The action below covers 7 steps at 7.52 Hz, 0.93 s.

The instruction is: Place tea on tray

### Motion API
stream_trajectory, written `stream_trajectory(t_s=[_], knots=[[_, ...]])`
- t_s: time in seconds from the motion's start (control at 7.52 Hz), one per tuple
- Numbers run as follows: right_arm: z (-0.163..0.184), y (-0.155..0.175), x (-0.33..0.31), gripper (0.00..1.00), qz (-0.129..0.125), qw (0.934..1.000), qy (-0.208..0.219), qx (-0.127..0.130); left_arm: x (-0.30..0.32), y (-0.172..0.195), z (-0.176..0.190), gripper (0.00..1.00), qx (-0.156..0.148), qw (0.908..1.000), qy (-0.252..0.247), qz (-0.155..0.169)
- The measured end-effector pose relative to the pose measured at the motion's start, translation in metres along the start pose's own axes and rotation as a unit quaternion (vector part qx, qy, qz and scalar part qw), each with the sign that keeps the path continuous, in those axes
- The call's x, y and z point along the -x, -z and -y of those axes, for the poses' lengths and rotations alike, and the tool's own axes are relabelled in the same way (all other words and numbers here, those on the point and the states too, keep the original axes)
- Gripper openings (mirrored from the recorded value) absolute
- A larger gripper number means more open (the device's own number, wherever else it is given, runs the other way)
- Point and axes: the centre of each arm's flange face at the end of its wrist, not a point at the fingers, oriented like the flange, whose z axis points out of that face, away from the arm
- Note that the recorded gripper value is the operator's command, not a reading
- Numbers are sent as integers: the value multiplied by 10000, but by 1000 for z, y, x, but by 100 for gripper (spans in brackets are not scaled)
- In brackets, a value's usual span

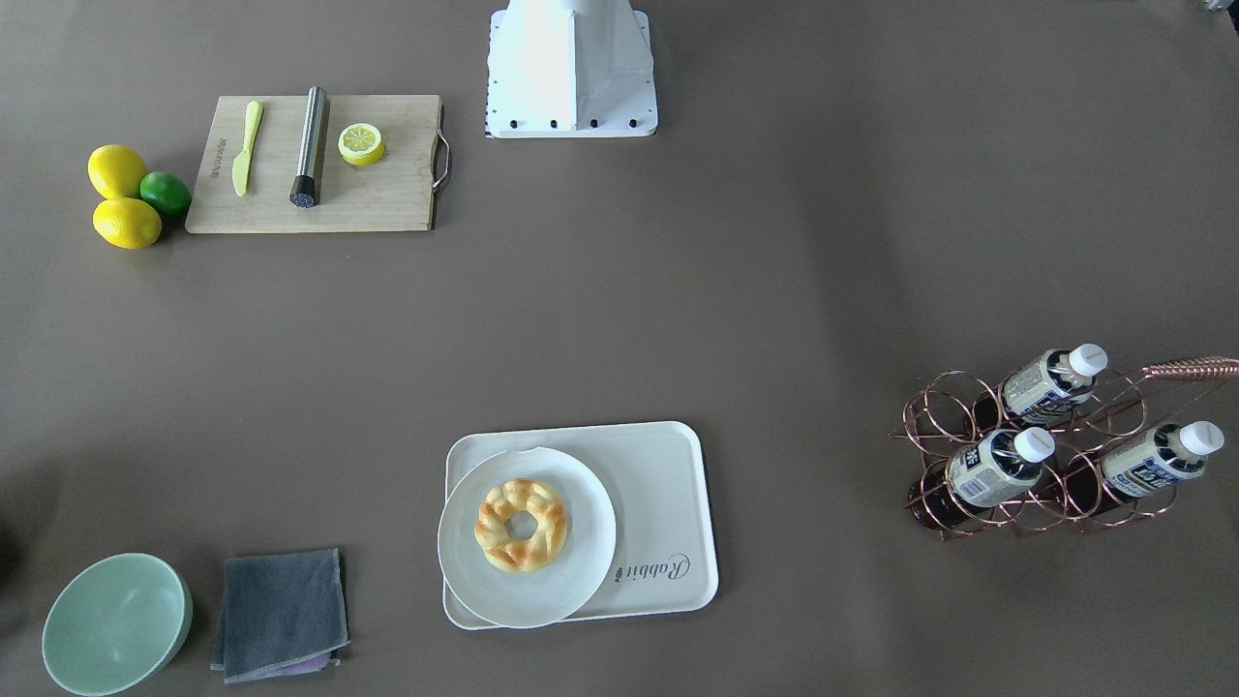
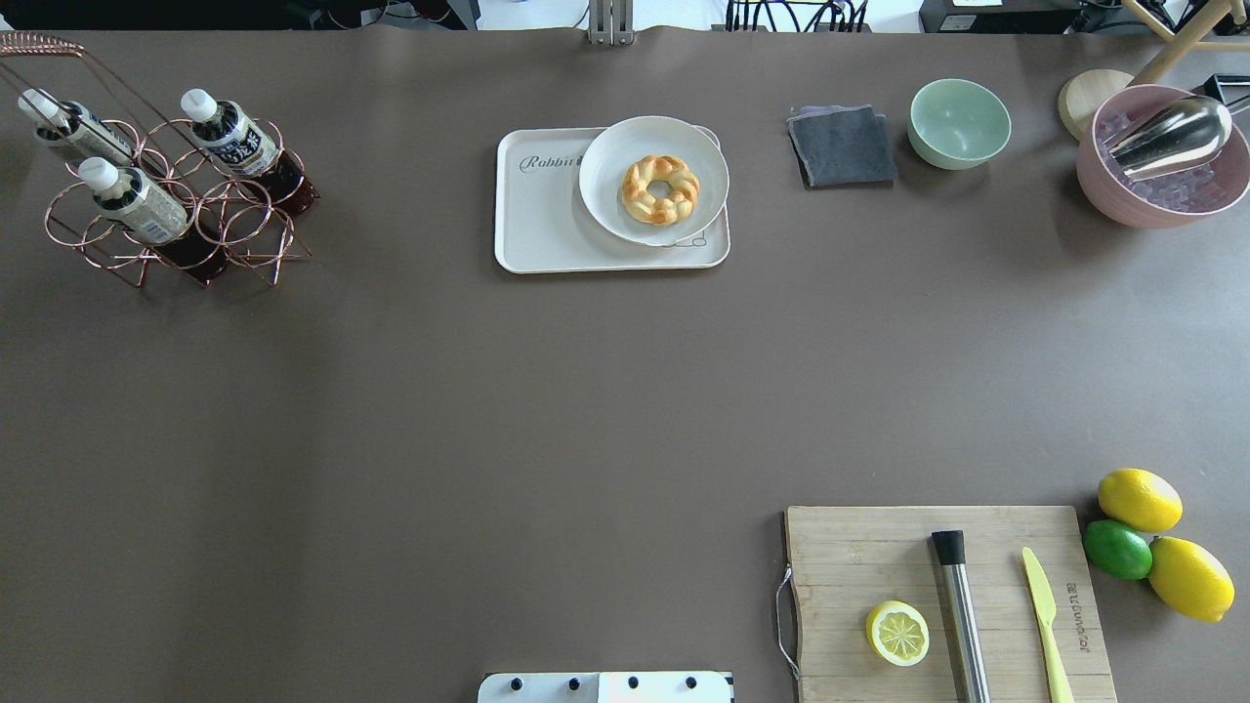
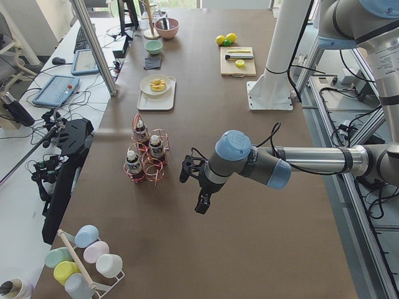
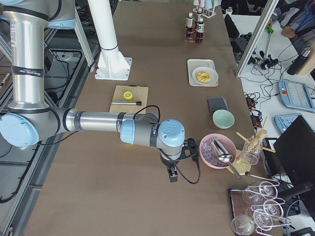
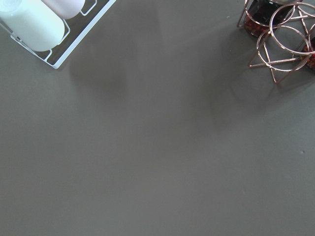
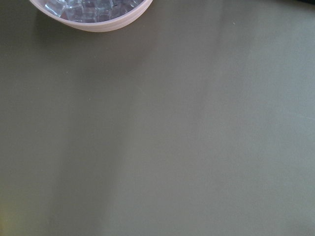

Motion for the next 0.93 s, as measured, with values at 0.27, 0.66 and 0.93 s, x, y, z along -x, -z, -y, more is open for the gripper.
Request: stream_trajectory(t_s=[0.27, 0.66, 0.93], knots=[[-1, -5, -5, 100, 11, 10000, -42, 50, 4, -9, -2, 97, 146, 9997, 10, -190], [0, -12, -7, 100, 23, 9999, -71, 110, -7, 0, 21, 97, 333, 9991, 83, -243], [13, -8, 9, 100, 5, 9998, -190, 69, -8, 2, 24, 97, 398, 9989, 57, -243]])
